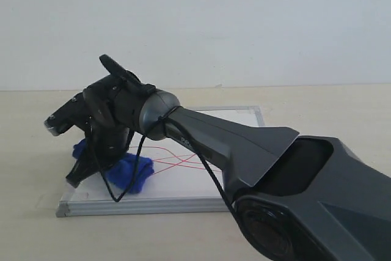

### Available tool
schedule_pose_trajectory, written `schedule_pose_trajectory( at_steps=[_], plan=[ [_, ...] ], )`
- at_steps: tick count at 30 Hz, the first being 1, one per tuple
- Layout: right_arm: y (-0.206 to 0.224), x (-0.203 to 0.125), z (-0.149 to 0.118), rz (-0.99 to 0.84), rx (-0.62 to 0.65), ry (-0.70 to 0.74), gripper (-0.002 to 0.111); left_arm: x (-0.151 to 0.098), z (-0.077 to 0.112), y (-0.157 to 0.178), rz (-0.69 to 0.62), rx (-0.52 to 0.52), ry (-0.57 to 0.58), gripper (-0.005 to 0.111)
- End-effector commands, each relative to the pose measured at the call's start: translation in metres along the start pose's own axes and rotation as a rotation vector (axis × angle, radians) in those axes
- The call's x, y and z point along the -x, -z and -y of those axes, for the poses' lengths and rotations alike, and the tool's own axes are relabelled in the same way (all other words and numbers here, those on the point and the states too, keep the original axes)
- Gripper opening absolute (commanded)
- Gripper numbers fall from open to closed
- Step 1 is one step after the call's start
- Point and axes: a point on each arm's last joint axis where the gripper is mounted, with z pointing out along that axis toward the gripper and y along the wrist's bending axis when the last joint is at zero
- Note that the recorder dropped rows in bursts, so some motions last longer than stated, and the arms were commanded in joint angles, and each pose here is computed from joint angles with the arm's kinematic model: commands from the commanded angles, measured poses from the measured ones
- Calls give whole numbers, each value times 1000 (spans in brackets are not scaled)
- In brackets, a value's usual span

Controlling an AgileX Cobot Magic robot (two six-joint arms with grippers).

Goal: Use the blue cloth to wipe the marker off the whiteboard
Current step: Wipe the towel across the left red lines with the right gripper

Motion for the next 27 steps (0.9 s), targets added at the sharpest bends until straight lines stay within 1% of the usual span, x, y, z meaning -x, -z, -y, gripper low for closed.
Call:
schedule_pose_trajectory(
  at_steps=[1,3,4,6,9,10,11,13,15,17,19,24,27],
  plan=[
    [-6,-11,25,-69,-189,-31,0,-1,0,0,-2,2,13,4],
    [-6,-10,24,-56,-158,-29,0,-1,0,0,-2,2,13,4],
    [-7,-9,21,-45,-122,-10,0,-1,0,0,-2,2,13,4],
    [-7,-6,13,-11,-30,49,0,-1,0,0,-2,2,13,4],
    [-6,1,-4,72,151,130,0,-1,0,0,-2,2,13,4],
    [-5,3,-7,99,188,152,0,-1,0,0,-2,2,13,4],
    [-5,4,-8,115,196,170,0,-1,0,0,-2,2,13,4],
    [-5,6,-6,138,165,161,0,-1,0,0,-2,2,13,4],
    [-8,7,2,138,89,115,0,-1,0,0,-2,2,13,4],
    [-12,3,15,111,-17,35,0,-1,0,0,-2,2,13,4],
    [-17,-3,26,82,-75,-51,0,-1,0,0,-2,2,13,4],
    [-35,-22,51,32,-103,-213,0,-1,0,0,-2,2,13,4],
    [-38,-23,51,40,-94,-217,0,-1,0,0,-2,2,13,4]
  ],
)
